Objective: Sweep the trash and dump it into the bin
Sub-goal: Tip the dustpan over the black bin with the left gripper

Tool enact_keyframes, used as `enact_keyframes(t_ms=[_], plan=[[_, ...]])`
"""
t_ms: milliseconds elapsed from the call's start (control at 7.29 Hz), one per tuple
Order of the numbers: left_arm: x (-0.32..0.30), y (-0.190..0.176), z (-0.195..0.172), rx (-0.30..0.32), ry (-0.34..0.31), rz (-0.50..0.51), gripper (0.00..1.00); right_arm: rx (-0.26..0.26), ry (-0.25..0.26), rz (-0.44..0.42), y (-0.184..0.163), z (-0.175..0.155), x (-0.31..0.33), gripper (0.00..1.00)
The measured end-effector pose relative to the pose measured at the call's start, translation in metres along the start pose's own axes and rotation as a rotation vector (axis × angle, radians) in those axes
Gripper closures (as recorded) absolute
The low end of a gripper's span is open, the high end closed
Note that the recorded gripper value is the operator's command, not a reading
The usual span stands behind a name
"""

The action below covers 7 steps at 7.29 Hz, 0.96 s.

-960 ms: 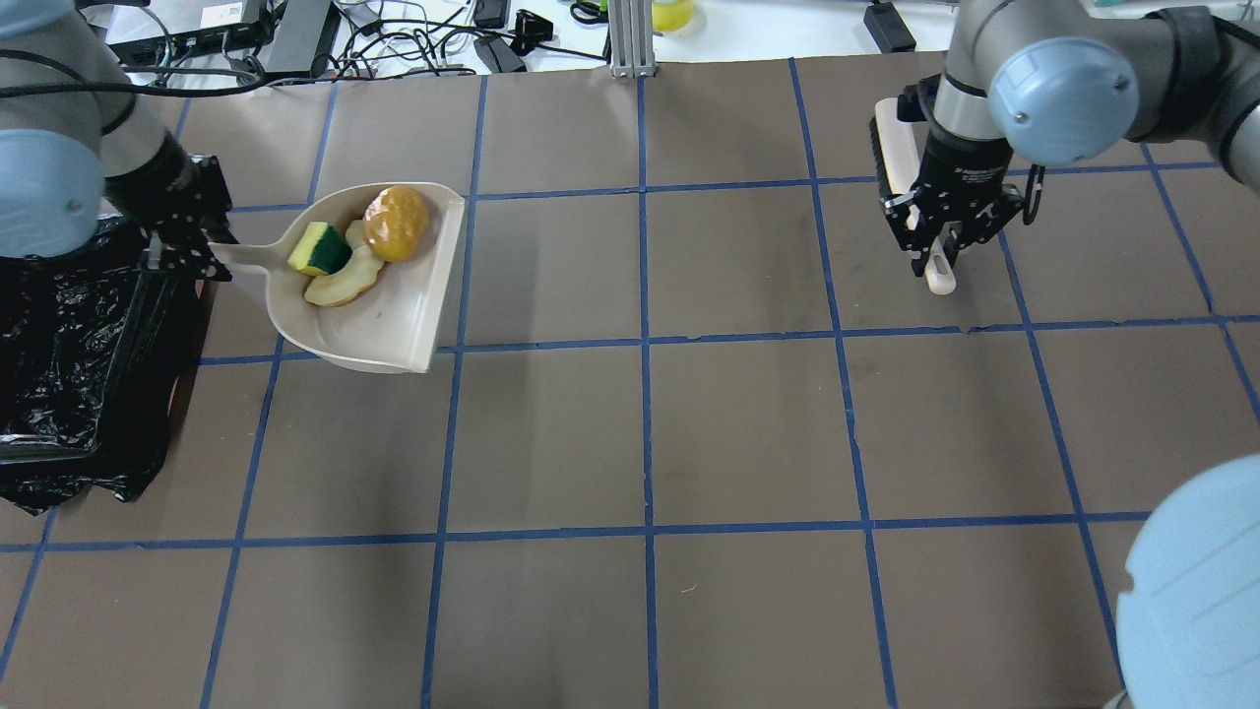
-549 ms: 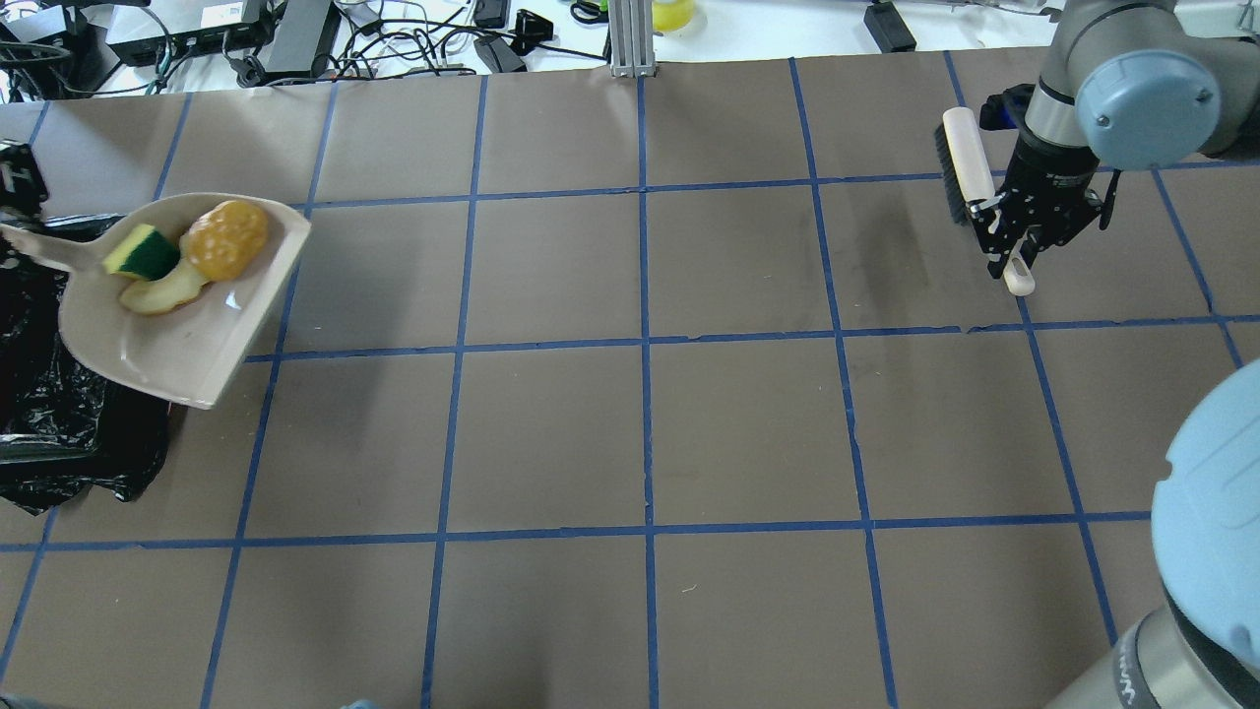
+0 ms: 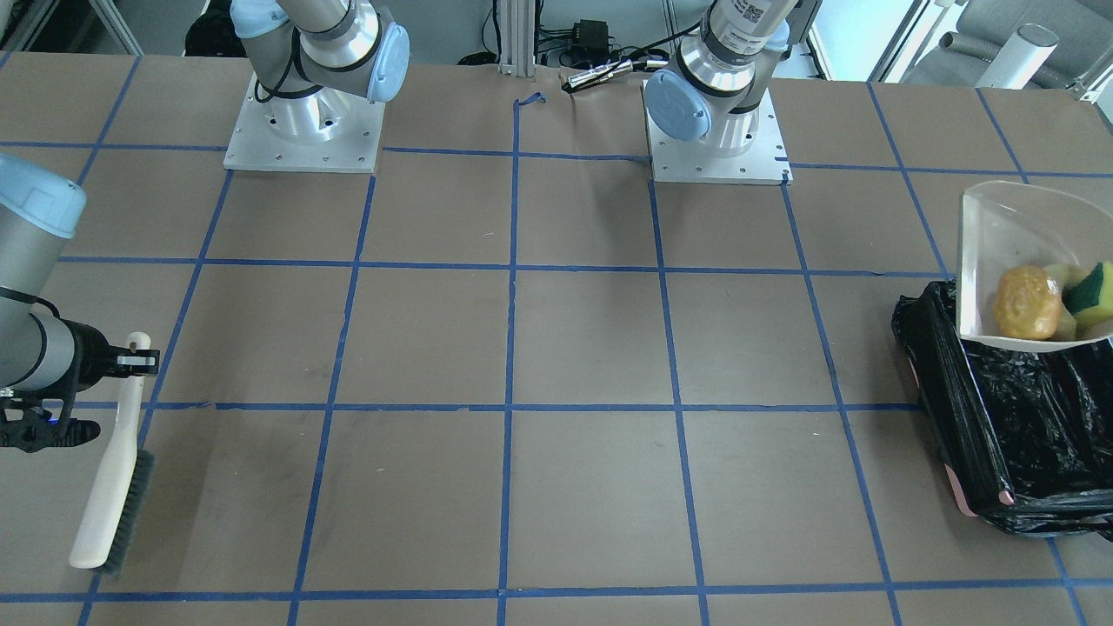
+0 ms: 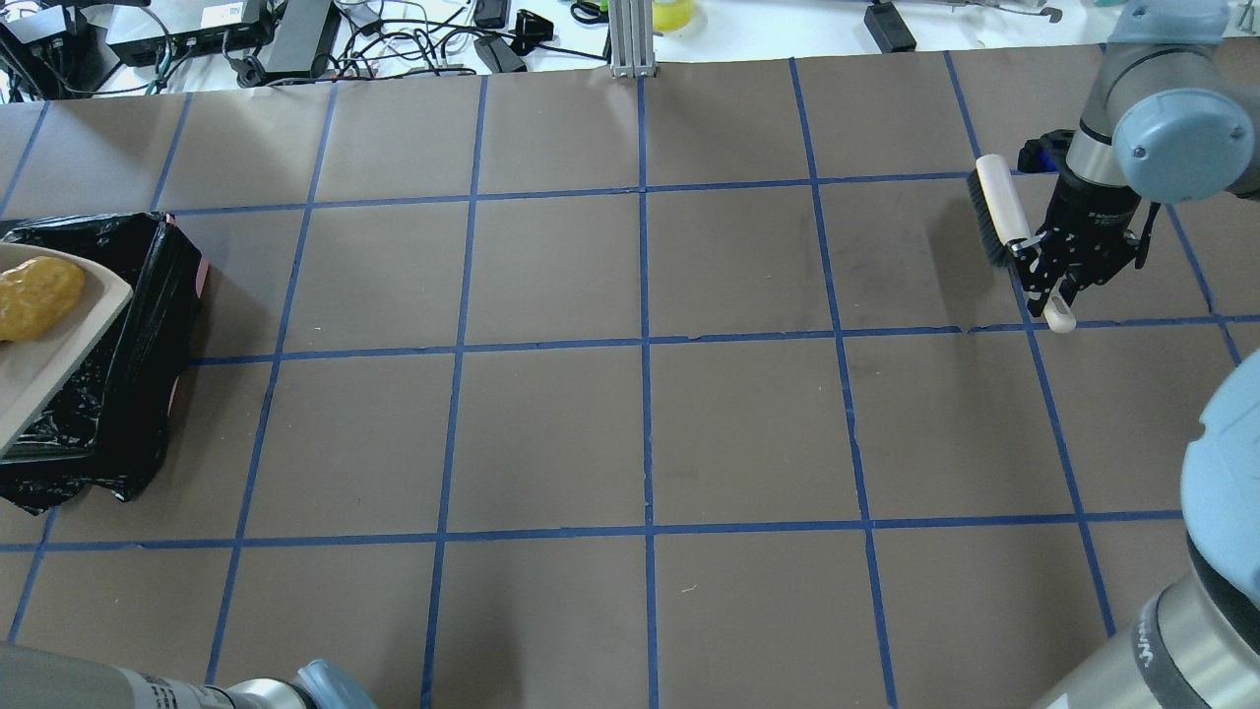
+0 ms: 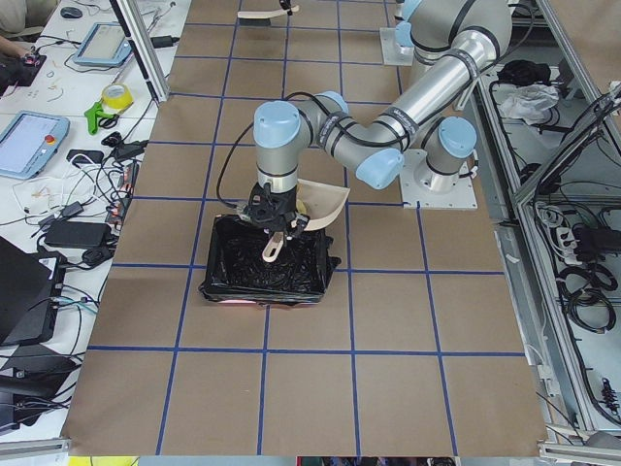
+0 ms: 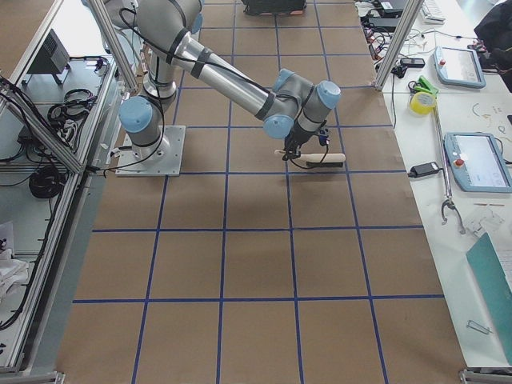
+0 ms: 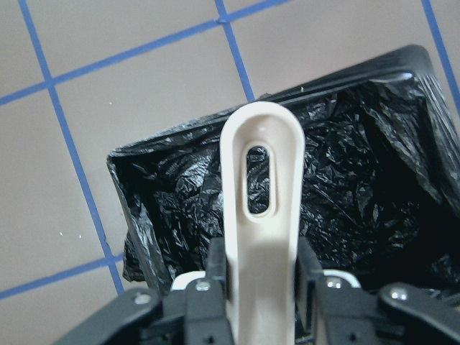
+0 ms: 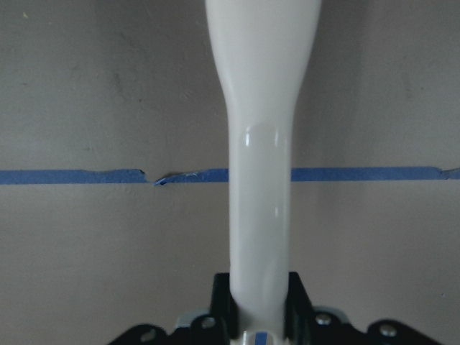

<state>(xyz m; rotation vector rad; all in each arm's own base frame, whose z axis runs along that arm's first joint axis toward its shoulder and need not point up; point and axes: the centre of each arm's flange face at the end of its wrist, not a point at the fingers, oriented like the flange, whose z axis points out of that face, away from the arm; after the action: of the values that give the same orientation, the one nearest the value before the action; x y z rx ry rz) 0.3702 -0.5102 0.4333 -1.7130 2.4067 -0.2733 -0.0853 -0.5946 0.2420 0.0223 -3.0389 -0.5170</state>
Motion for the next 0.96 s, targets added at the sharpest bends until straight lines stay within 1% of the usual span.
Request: enact_keyframes(t_ms=[137, 274, 411, 549, 823, 960], plan=[[0.001, -0.016, 0.010, 0.049, 0.006, 0.022, 1.00, -0.012, 0.008, -0.007, 0.000, 0.005, 0.002, 1.00], [0.004, -0.030, 0.020, 0.111, 0.013, 0.048, 1.00, -0.021, 0.015, -0.020, 0.000, 0.007, 0.003, 0.98], [0.007, -0.039, 0.027, 0.169, 0.024, 0.079, 1.00, -0.025, 0.018, -0.027, -0.001, 0.009, 0.003, 0.78], [0.010, -0.045, 0.032, 0.231, 0.036, 0.119, 1.00, -0.028, 0.021, -0.028, -0.001, 0.010, 0.004, 0.53], [0.013, -0.054, 0.029, 0.359, 0.055, 0.154, 1.00, -0.037, 0.019, -0.029, -0.003, 0.015, 0.004, 0.45], [0.016, -0.053, 0.023, 0.411, 0.059, 0.162, 1.00, -0.041, 0.016, -0.029, -0.005, 0.018, 0.004, 0.40]])
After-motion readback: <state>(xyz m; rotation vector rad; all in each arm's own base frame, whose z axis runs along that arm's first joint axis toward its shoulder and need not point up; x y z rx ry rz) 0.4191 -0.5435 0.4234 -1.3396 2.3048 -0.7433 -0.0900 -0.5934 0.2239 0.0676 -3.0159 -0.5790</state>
